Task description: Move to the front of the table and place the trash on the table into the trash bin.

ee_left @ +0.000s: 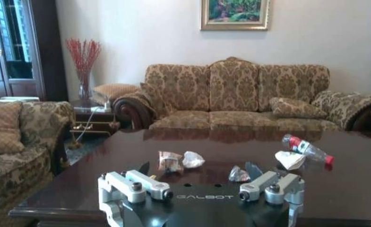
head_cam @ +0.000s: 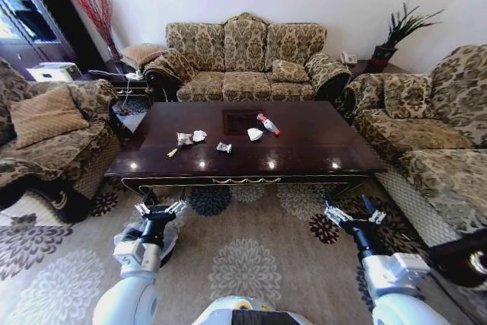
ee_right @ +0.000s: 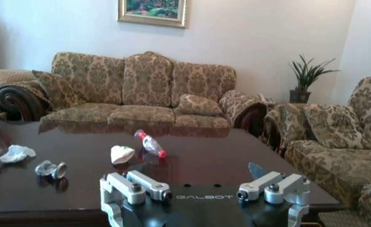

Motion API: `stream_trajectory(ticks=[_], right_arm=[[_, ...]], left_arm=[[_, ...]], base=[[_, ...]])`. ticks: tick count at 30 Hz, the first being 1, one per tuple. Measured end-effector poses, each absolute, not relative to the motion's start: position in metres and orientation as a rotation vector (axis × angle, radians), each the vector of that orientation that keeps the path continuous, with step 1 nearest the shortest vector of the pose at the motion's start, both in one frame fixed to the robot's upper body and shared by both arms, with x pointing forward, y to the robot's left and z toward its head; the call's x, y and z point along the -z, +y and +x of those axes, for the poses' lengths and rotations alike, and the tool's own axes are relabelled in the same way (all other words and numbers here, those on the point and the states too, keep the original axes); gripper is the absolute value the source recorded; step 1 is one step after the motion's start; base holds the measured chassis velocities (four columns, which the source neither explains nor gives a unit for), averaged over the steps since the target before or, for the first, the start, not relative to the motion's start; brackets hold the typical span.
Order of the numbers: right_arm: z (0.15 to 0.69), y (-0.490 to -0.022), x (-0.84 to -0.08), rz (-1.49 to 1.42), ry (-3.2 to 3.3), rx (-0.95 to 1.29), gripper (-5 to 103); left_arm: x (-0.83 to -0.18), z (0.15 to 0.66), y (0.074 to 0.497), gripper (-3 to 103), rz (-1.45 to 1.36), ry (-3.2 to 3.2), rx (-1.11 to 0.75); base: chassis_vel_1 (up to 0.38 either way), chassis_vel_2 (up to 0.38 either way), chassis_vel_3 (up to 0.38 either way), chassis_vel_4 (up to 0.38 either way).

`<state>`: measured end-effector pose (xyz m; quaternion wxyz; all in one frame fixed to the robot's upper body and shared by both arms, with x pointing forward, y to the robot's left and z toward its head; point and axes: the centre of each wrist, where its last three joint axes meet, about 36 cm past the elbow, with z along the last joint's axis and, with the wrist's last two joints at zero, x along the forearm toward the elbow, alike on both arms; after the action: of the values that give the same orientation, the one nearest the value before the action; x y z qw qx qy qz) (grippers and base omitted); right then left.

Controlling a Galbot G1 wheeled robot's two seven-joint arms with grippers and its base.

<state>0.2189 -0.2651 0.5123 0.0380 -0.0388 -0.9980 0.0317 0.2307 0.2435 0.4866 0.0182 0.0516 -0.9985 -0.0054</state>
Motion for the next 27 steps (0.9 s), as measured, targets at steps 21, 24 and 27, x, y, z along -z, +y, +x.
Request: stream_trajectory(ticks=[21,24,27], right_arm=[[0.218,-0.261,-0.504,-0.095,-3.063,-0.118,100],[0.218,-0.259,-0.502,-0.092,-3.063,-0.129,100],[0.218,-0.257,-0.502,-0.09,-3.065,-0.133,100]], left_arm=[[-0.484,0.229,0.246,100,0.154,-3.118,-0.038],[-0.482,0.229,0.246,100,0.155,-3.116,-0.036],[-0.482,0.229,0.246,100,0.157,-3.117,-0.035]], base=[[0.0,0.0,0.0,0.0],[0.031,0.038,-0.024,-0.019],[0.085,0.08,-0.081,-0.08]])
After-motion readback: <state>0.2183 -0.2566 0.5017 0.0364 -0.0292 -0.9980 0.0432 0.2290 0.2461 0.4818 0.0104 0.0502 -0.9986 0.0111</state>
